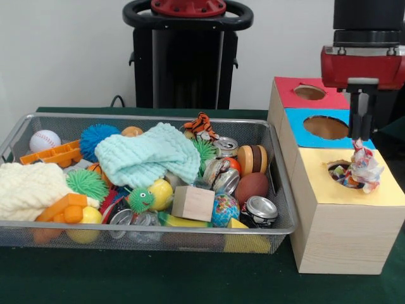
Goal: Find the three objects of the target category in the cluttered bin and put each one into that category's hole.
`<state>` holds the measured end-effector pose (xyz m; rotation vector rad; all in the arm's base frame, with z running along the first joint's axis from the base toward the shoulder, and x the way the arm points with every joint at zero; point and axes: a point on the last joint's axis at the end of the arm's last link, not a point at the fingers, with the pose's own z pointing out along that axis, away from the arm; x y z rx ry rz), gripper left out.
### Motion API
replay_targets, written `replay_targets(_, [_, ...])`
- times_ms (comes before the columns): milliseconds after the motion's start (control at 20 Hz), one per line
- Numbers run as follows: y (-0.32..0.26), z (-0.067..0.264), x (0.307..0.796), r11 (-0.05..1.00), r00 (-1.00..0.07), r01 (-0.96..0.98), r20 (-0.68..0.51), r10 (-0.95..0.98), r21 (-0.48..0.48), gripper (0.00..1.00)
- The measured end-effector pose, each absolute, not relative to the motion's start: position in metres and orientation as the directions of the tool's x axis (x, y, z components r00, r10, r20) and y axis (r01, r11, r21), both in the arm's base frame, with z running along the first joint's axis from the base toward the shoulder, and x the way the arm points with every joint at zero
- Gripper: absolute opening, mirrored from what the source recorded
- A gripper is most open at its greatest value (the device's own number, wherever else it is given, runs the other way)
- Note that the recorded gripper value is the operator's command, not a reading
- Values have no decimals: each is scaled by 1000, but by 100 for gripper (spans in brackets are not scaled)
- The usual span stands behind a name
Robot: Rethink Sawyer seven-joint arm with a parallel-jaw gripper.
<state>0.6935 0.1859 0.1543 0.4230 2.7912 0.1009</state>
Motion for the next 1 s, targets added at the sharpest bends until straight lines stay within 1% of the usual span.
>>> replay_targets(300, [200,153,689,959,-913,259,-295,282,115,0])
replay_targets(1000, [181,134,692,952,-913,288,-270,307,107,0])
